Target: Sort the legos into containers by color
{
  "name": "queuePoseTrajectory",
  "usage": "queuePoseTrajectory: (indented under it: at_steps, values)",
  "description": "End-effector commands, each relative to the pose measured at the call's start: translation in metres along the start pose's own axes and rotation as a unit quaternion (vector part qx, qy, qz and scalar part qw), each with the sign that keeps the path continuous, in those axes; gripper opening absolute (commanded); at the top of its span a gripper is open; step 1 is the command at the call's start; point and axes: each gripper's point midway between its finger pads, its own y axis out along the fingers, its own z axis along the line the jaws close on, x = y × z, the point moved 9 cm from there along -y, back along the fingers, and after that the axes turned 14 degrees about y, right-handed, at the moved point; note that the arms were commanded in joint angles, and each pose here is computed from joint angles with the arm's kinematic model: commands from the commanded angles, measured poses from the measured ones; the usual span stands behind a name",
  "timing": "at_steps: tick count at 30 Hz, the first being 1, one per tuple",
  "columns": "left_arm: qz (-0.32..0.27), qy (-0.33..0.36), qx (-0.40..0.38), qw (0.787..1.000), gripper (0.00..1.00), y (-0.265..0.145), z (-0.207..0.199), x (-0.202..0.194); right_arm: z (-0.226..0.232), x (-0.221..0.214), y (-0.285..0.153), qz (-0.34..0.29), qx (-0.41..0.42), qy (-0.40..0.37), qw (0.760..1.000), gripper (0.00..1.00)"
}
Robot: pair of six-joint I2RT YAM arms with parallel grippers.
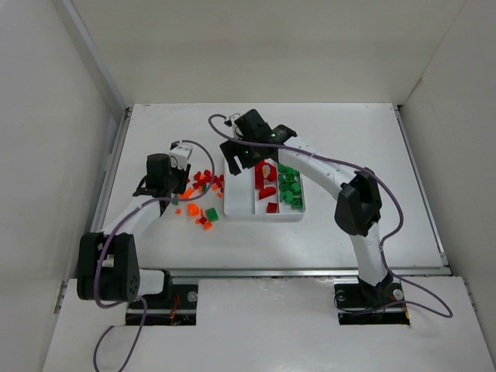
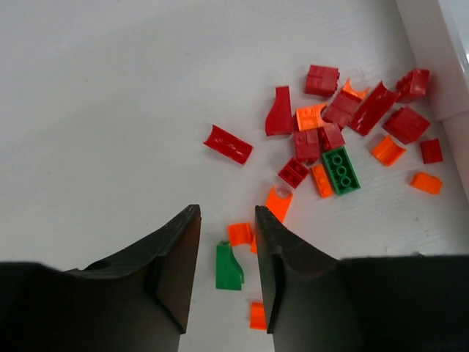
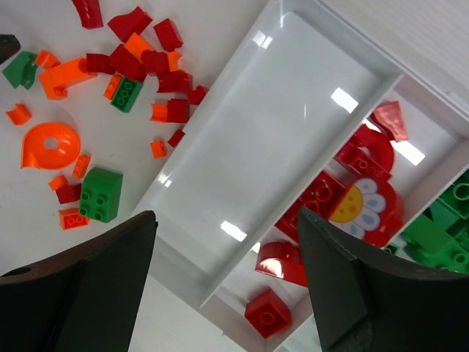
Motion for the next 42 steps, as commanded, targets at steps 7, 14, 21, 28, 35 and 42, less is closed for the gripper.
queuePoseTrajectory:
  at_steps: [7, 14, 21, 28, 35, 42]
  values:
    - [0.032, -0.078, -0.043, 0.996, 0.4, 0.012, 0.021, 0.055, -0.049, 0.032, -0.04, -0.087, -0.009, 0.051, 0.995, 0.82]
    - [0.012, 0.231, -0.139, 0.963, 0.4, 0.017, 0.038, 0.062, -0.095, 0.036, -0.048, -0.074, 0.017, 0.098, 0.992, 0.82]
    - [-0.072, 0.583, -0.286, 0.757, 0.4, 0.059, 0.051, 0.062, -0.117, 0.029, -0.047, -0.058, -0.004, 0.106, 0.993, 0.82]
    - [-0.117, 0.651, -0.443, 0.605, 0.4, 0.099, 0.033, 0.056, -0.121, 0.022, -0.079, -0.092, -0.053, 0.107, 0.989, 0.85]
    - [-0.106, 0.676, -0.473, 0.555, 0.4, 0.091, 0.031, 0.045, -0.139, 0.03, -0.087, -0.118, -0.083, 0.104, 0.984, 0.86]
    - [-0.103, 0.67, -0.447, 0.584, 0.41, 0.096, 0.051, 0.06, -0.138, 0.041, -0.075, -0.118, -0.068, 0.103, 0.985, 0.86]
